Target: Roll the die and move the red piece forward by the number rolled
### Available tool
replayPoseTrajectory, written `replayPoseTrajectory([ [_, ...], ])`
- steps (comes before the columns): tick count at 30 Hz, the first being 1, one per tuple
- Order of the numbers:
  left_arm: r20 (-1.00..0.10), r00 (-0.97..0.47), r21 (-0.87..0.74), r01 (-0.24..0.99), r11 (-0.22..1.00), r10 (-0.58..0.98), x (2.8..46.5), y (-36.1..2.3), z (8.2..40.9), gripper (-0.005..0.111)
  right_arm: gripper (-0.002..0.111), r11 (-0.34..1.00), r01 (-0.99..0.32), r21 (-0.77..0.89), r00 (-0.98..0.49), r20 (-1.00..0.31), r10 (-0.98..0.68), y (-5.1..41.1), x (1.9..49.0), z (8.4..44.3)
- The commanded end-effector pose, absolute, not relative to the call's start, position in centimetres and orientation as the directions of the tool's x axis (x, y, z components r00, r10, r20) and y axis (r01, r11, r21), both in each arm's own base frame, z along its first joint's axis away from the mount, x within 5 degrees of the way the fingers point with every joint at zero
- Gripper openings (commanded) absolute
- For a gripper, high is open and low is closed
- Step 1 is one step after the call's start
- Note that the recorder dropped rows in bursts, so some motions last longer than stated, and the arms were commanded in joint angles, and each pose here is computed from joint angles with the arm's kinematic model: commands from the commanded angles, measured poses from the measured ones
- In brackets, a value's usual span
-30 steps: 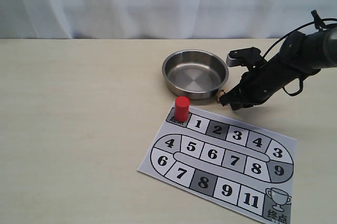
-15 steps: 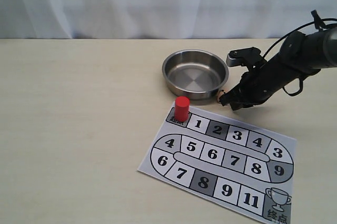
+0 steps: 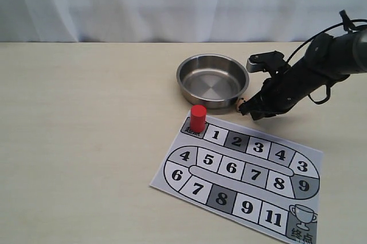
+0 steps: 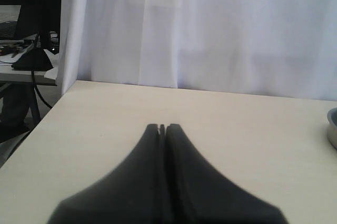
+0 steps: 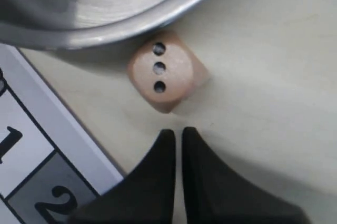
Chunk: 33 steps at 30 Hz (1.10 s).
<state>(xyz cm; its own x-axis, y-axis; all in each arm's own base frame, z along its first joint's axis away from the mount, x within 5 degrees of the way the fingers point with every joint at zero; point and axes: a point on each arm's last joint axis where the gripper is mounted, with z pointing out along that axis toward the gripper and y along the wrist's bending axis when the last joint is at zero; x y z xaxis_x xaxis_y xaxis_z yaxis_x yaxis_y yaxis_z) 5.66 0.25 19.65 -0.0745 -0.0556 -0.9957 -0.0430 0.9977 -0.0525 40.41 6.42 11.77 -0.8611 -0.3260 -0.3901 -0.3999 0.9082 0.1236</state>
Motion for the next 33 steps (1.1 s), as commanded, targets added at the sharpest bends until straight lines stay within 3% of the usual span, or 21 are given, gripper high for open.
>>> replayPoseTrajectory([
  [1,-0.997,-0.055,-0.056,-0.033,0.998,-0.058,5.6,0.2,20.0,0.0,0.004,0.894,-0.426,0.14,-0.855,-0.385,-0.347,6.6,39.7,13.5],
  [6,-0.997,-0.055,-0.056,-0.033,0.998,-0.058,5.6,0.2,20.0,0.0,0.004,0.881,-0.435,0.186,-0.866,-0.354,-0.353,6.8,38.7,15.5],
  [15,-0.997,-0.055,-0.056,-0.033,0.998,-0.058,5.6,0.2,20.0,0.0,0.004,0.875,-0.446,0.188,-0.846,-0.408,-0.343,7.3,36.6,20.1],
  [22,-0.997,-0.053,-0.056,-0.033,0.998,-0.058,5.6,0.2,20.0,0.0,0.006,0.808,-0.563,0.171,-0.769,-0.466,-0.437,12.4,35.0,21.8],
  [24,-0.997,-0.053,-0.056,-0.033,0.998,-0.058,5.6,0.2,20.0,0.0,0.014,0.789,-0.596,0.148,-0.739,-0.486,-0.467,13.8,34.8,21.8],
  [31,-0.997,-0.053,-0.056,-0.033,0.998,-0.058,5.6,0.2,20.0,0.0,0.061,0.756,-0.648,0.094,-0.665,-0.554,-0.501,17.6,34.6,21.0],
  [33,-0.997,-0.053,-0.056,-0.033,0.998,-0.058,5.6,0.2,20.0,0.0,0.068,0.765,-0.635,0.111,-0.681,-0.549,-0.485,18.0,34.5,20.6],
])
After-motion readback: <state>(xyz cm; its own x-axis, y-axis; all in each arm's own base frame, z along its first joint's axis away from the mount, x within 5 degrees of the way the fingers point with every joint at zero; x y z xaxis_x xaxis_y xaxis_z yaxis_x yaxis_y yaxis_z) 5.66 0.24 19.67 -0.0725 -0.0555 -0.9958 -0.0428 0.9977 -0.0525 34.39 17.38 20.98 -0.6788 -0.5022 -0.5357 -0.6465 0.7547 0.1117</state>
